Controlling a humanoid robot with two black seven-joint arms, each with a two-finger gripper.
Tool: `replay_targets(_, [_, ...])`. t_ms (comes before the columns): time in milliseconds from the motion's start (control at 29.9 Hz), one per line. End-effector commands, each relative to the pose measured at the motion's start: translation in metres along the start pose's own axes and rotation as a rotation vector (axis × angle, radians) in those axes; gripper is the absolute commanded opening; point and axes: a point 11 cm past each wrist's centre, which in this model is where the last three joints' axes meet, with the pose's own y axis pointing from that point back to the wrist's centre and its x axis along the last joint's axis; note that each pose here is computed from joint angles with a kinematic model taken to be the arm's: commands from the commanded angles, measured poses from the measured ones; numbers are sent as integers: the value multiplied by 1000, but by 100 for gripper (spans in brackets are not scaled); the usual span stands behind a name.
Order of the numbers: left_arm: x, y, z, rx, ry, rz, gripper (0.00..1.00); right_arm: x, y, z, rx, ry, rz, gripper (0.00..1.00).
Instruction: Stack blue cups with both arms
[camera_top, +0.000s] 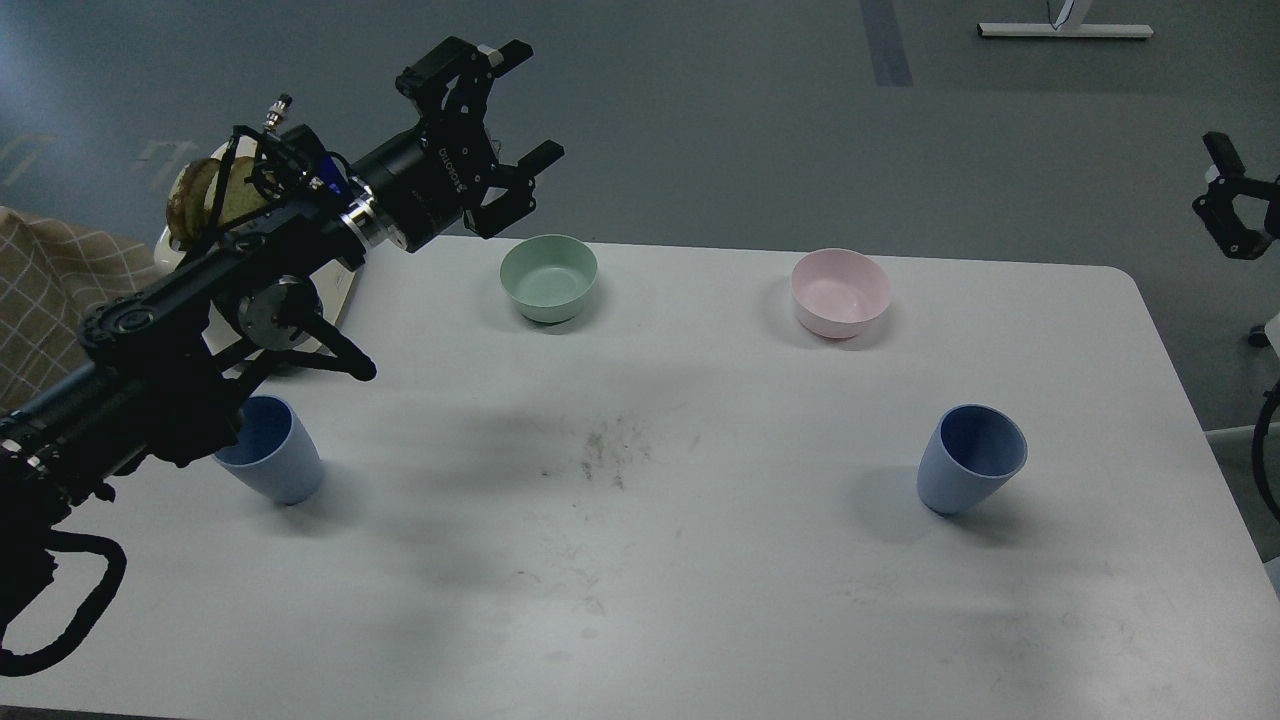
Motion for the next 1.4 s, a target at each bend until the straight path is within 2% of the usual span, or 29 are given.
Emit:
replay_targets(0, [0, -1, 0, -6, 7, 2, 98, -1, -2, 0, 6, -4, -2, 100])
replay_targets(201, [3, 2, -2, 6, 14, 4, 98, -1, -3, -2, 10, -2, -3, 100])
replay_targets(334, [15, 3, 17, -86, 68, 60, 98, -1, -3, -4, 11, 0, -4, 100])
replay_targets(435, [21, 7, 21, -102, 81, 81, 98, -1, -3, -4, 10, 1, -3, 100])
replay_targets(870, [38, 14, 20, -101, 65, 193, 98, -1, -3, -3, -7, 6, -5, 100])
replay_targets(1371, [35, 20, 12, -90, 87, 143, 98, -4, -4, 0, -1, -4, -11, 100])
